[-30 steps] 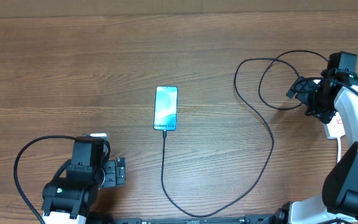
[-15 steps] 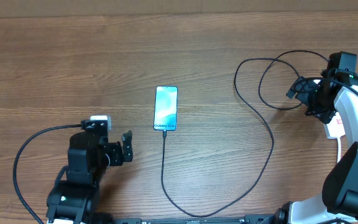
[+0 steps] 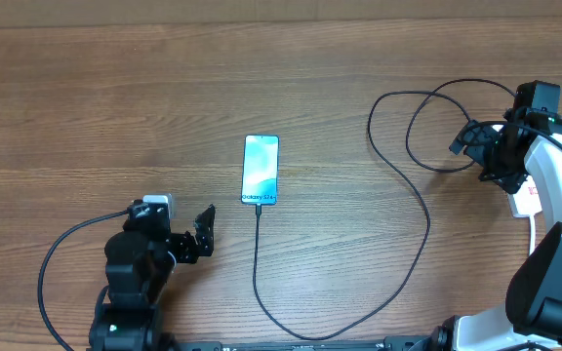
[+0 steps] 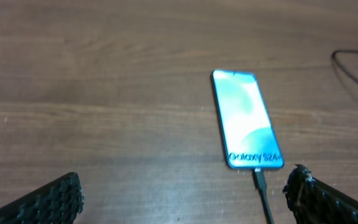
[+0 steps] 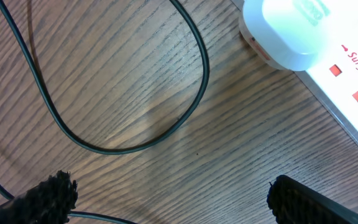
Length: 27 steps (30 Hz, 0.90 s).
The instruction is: Plug charger to phone and switch on socket
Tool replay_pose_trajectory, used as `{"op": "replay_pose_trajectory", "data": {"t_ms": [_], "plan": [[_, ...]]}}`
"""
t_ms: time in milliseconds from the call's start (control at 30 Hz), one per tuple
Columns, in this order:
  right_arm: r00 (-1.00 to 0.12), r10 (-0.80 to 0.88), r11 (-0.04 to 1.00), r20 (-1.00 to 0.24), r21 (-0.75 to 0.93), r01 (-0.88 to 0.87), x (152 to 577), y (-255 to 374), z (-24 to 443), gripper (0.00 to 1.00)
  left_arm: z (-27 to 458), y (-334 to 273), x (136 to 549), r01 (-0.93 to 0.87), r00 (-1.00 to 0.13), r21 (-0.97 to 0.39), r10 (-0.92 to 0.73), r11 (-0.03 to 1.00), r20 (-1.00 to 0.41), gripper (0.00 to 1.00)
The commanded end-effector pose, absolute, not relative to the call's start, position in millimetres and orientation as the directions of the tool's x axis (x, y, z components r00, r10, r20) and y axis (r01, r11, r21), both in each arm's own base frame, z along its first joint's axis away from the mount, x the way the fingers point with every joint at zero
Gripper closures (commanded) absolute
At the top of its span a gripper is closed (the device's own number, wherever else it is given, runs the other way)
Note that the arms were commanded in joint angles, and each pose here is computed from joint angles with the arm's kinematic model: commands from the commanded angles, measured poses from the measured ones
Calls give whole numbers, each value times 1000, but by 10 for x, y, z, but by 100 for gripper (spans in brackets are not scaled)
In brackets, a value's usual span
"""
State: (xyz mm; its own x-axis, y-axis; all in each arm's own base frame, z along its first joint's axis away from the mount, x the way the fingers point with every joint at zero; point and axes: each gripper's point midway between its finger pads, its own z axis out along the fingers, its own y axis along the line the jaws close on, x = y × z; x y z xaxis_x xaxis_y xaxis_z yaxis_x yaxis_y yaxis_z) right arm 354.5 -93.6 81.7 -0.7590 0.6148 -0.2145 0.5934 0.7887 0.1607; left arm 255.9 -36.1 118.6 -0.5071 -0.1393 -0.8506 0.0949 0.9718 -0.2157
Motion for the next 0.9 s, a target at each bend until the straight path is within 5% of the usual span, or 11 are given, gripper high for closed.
{"op": "replay_pose_trajectory", "data": {"t_ms": [0, 267, 867], "plan": [[-762, 609, 793, -219, 164, 587, 3557, -911, 823, 0, 1225, -408, 2569, 132, -457, -233, -149, 963, -877, 1], [-762, 609, 793, -219, 164, 587, 3557, -911, 823, 0, 1184, -413, 2605, 163, -341, -218, -152, 962, -928, 0], [-763, 609, 793, -219, 164, 587, 3556, -911, 823, 0, 1032, -391, 2471, 156, -335, -210, -148, 965, -930, 0]]}}
